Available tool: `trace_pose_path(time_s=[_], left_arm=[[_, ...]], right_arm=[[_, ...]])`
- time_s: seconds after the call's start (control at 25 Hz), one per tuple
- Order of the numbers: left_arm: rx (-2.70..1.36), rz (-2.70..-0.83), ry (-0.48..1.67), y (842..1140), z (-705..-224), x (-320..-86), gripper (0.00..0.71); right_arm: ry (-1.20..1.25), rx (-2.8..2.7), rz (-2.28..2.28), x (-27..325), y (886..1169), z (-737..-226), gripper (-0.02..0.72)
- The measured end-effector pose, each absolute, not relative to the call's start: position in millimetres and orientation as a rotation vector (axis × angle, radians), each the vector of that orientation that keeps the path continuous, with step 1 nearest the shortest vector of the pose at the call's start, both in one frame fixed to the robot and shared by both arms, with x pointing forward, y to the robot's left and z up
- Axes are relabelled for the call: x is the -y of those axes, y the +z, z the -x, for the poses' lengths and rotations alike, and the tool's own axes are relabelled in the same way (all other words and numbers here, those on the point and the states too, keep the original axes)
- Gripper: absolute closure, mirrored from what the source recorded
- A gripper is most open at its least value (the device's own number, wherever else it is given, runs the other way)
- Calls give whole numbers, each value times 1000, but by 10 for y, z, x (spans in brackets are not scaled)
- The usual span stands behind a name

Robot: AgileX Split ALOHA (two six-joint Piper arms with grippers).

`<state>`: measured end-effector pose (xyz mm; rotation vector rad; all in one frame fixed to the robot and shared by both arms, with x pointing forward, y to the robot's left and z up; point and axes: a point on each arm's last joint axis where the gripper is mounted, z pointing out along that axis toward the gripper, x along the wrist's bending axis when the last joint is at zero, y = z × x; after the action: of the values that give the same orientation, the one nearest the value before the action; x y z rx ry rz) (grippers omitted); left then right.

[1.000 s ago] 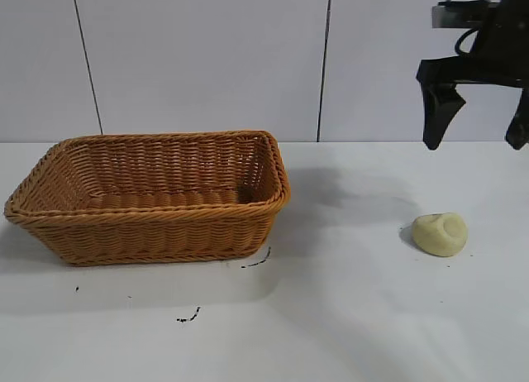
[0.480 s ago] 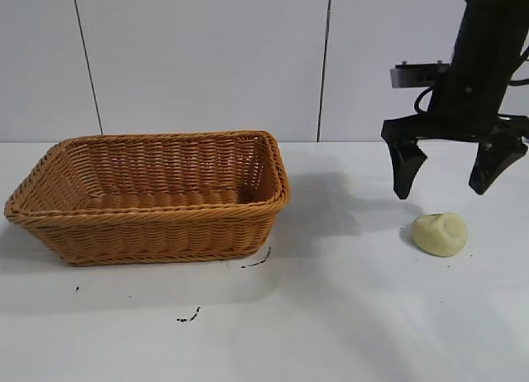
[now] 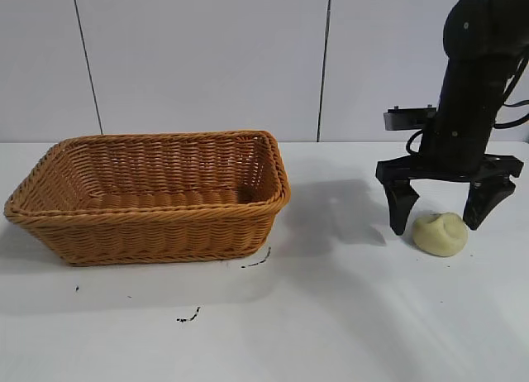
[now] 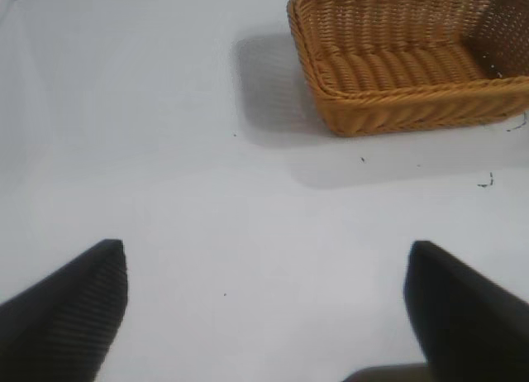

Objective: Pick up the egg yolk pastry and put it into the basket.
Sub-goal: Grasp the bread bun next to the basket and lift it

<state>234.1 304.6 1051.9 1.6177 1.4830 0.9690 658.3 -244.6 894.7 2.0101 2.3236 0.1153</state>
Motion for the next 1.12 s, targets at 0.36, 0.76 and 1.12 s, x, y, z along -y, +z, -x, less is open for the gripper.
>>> trace_pose_path(time_s=[0.36,0.76,1.12], left_arm=[[-1483,-1618,969,10519,-2341,-3046,17],[-1483,-1618,969,10519,-2341,-3046,17],[-1483,-1618,969,10519,-2341,-3046,17]], right_arm=[[76,-2342,-2026,2447,8825,-6575,82],[23,-2362,-2034,2459,8882,-6575,533],[184,-2282,-1991,2432,9826,-6730,542]])
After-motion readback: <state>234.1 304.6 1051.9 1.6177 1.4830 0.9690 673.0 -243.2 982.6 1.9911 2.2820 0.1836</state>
